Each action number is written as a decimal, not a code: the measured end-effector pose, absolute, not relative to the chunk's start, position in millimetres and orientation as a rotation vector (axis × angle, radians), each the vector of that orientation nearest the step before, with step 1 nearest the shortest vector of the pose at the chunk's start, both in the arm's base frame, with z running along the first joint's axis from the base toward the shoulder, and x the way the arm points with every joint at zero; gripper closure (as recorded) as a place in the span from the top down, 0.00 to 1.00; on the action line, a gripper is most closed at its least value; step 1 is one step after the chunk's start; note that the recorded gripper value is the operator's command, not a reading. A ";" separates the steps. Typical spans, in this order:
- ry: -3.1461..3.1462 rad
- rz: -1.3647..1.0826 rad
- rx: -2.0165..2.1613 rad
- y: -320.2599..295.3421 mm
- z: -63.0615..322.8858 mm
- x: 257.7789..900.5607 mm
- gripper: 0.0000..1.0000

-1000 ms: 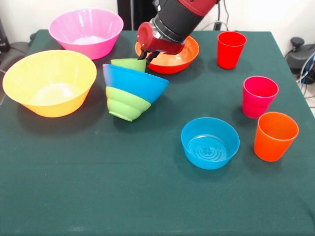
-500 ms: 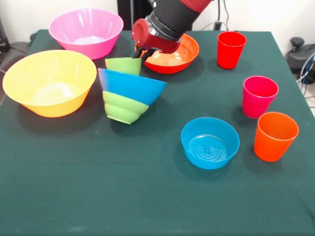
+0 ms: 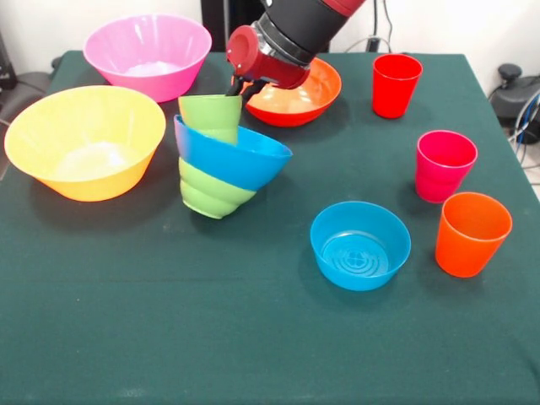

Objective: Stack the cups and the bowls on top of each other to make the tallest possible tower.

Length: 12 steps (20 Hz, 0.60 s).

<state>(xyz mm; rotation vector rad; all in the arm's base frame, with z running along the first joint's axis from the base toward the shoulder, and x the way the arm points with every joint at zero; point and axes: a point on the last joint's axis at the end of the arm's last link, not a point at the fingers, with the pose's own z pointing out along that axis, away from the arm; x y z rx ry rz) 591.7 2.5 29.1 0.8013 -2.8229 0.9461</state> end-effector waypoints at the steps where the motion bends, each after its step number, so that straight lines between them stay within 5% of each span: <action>1: -2.822 0.950 0.801 1.9 29.3 592.5 0.00; 12: -2.816 0.986 0.794 -8.5 31.1 599.6 0.00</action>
